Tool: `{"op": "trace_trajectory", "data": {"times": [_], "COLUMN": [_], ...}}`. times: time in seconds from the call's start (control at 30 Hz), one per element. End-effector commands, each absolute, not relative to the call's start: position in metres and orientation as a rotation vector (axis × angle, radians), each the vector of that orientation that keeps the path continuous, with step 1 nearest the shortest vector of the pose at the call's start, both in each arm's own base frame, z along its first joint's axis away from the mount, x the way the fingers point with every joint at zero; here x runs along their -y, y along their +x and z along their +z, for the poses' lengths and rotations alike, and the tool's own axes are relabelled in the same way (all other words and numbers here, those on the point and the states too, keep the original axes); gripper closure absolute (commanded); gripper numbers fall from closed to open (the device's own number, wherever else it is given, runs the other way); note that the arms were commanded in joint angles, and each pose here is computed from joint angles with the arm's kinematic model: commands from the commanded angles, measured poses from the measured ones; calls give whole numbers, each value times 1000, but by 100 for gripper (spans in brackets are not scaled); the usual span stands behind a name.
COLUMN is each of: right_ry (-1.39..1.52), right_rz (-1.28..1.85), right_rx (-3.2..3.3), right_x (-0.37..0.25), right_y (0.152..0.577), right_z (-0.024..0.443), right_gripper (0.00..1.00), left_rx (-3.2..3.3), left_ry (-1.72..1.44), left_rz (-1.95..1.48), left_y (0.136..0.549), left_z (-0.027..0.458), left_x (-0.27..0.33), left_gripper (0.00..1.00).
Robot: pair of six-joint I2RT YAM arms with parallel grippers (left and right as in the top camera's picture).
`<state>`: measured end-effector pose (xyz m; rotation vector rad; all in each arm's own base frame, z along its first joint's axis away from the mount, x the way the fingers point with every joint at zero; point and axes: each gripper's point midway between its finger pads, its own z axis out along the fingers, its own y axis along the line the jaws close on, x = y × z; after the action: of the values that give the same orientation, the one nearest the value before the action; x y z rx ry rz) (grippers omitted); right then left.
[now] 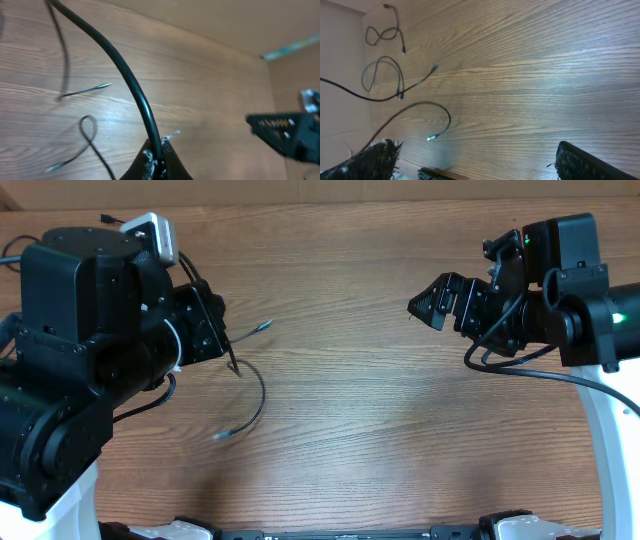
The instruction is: Untangle cables
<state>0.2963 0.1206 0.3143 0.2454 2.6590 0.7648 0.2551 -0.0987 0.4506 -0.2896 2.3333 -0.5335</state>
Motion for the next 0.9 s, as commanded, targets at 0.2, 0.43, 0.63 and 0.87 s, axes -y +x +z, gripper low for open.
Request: {"op": "trace_trajectory", "data": {"times": [0.2, 0.43, 0.63, 0.87], "right_ry": [250, 253, 254, 268], "right_rz": [721, 719, 718, 666], "right_rx": [-2649, -2659, -2662, -2658], "right_x": [-116, -116, -116, -110], "right_y": [300, 298, 298, 303], "right_z": [315, 314, 313, 310], "right_gripper": [2, 6, 6, 6], "left_rx": [-2297, -2085, -1821, -1558], "left_ry": [-612, -1337, -1713, -1928], "left_rz": [-436, -558, -620, -557], "left_y": [267, 275, 280, 280], "left_z": [437, 418, 418, 417], "left_x": [74, 54, 24, -32], "left_gripper": [96, 96, 96, 96]}}
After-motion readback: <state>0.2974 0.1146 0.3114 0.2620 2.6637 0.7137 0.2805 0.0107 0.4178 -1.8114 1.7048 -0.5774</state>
